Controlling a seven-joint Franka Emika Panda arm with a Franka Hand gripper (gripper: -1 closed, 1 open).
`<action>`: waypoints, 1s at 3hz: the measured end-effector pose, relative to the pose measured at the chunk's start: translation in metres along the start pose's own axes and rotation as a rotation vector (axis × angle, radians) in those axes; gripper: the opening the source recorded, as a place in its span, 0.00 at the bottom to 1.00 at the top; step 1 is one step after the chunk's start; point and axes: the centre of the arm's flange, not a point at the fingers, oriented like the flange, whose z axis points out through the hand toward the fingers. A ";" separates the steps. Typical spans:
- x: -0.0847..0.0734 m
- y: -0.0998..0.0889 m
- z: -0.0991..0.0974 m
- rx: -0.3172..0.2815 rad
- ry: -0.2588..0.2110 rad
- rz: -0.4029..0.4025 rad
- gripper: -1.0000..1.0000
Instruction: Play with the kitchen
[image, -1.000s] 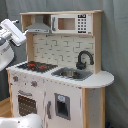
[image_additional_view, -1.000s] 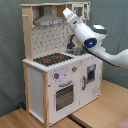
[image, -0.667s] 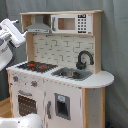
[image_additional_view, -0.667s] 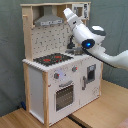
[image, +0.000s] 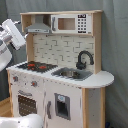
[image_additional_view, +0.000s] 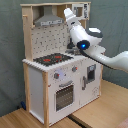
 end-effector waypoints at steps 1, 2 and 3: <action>0.002 -0.010 0.010 -0.018 -0.052 0.062 1.00; 0.004 -0.024 0.024 -0.038 -0.097 0.109 1.00; 0.005 -0.039 0.041 -0.060 -0.135 0.148 1.00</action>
